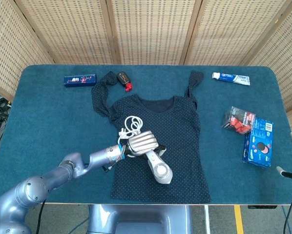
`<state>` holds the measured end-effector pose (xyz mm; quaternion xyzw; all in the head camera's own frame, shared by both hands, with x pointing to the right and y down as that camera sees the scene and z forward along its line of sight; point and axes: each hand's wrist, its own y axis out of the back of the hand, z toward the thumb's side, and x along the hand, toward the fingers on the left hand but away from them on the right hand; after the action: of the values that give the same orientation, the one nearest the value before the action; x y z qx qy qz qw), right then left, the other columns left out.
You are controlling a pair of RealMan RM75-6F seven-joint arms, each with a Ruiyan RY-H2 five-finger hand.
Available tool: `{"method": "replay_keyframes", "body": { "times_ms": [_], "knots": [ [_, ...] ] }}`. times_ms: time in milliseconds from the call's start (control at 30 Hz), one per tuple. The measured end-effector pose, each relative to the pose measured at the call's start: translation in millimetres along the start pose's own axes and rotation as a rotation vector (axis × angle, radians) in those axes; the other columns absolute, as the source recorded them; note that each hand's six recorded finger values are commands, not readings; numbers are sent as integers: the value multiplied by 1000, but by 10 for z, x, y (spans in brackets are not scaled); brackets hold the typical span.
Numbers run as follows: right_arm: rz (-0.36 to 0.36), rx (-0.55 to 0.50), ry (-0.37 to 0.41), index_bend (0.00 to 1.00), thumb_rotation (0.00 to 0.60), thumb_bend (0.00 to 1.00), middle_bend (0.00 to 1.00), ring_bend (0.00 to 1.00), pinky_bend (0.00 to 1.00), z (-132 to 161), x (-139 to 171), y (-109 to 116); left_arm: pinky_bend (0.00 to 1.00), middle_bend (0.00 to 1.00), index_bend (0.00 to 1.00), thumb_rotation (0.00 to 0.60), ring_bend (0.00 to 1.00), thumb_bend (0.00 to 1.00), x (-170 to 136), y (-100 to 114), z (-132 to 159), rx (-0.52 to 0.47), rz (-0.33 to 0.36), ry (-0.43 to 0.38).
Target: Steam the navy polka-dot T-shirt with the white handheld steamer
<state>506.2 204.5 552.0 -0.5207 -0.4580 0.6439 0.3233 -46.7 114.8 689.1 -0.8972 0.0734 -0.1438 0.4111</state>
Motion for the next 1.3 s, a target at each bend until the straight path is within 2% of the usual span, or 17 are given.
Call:
{"method": "replay_keyframes", "body": {
  "times_ms": [133,367,633,967,1300],
  "knots": [
    [2,-2,0,51,600,0,0,0,0,-3,-4,0,1000,955,1000,600,866,929,49,-41,154,0,-46,-43],
    [2,-2,-7,51,600,0,0,0,0,-26,-12,2,1000,955,1000,600,866,930,129,-242,264,11,-123,-52],
    [4,0,-10,51,600,0,0,0,0,-31,-23,-7,1000,955,1000,600,866,930,127,-428,343,48,-152,-89],
    [3,-1,-11,51,600,0,0,0,0,-34,-22,-1,1000,955,1000,600,866,927,-108,-631,227,100,-196,-100],
    [3,3,-6,51,600,0,0,0,0,-11,-16,-9,1000,955,1000,600,866,925,-430,-637,57,113,-223,-83]
  ]
}}
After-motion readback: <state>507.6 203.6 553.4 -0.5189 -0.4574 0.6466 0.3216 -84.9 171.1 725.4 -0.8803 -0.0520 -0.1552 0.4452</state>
